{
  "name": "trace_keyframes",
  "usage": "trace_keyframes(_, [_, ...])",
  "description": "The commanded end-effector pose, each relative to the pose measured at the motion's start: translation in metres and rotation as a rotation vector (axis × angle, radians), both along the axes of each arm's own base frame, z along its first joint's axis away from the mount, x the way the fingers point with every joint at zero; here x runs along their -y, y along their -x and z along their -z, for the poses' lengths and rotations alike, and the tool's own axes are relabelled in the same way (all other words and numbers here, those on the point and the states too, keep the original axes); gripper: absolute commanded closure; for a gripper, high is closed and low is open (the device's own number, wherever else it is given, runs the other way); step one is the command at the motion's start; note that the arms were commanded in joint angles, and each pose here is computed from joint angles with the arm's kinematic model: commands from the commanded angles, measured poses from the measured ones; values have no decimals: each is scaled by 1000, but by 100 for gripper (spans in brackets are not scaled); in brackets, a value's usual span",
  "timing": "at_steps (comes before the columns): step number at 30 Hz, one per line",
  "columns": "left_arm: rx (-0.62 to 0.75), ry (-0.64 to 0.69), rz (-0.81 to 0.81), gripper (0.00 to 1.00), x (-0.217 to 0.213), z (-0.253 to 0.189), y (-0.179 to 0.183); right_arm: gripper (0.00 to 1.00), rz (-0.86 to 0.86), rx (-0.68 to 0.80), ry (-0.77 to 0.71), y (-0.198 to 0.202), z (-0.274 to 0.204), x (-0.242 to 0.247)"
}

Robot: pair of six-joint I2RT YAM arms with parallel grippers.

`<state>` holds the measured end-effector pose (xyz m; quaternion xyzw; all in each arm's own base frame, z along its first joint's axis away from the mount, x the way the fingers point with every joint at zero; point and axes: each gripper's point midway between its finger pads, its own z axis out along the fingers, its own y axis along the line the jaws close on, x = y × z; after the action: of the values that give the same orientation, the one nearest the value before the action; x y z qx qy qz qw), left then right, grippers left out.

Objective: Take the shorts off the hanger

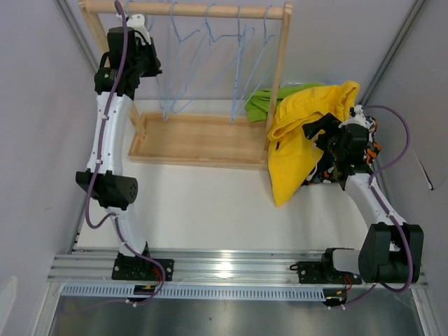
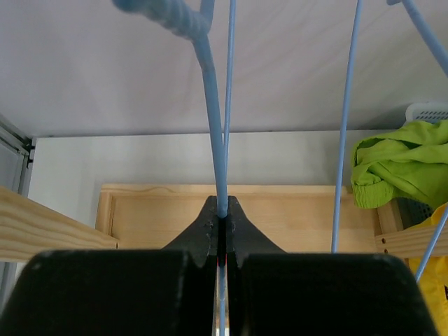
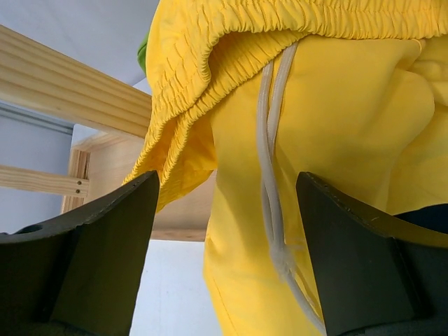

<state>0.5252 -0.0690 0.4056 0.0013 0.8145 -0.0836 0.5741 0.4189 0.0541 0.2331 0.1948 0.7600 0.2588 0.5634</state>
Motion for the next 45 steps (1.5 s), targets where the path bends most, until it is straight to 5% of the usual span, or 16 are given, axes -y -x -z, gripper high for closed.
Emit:
trace_keyframes(1, [5,3,12,100,-1,-4,10,15,-7,80,19,-1,-20,0])
trace_keyframes(11, [-7,-13,-7,100,-12,-6,74,12,-32,90,34,13,-29,-13])
trace_keyframes(12, [4,-13,1,93,-11,-11,82,1,-28,93,42,15,-35,-13])
trace_keyframes(14, [12,-8,12,83,-12,-17,104,1,-23,93,64,18,-39,-11])
trace_keyframes(15, [23,-3,23,67,-10,-22,113,1,-12,82,68,19,-40,-9])
trace_keyframes(18, [32,9,55,43,-8,-22,146,0,-5,101,75,26,-52,-8])
trace_keyframes(23, [45,52,107,32,-1,-21,198,0,-10,156,52,50,-82,-14])
trace_keyframes(28, [204,112,230,22,13,-54,279,1,-72,302,63,94,-138,-37])
trace_keyframes(29, [218,122,262,1,17,-55,290,1,-108,343,56,114,-167,-45])
trace_keyframes(35, [350,189,407,1,35,-78,360,0,-303,447,91,181,-240,-68])
trace_keyframes(45, [421,193,377,1,28,-82,382,1,-340,514,74,227,-276,-64])
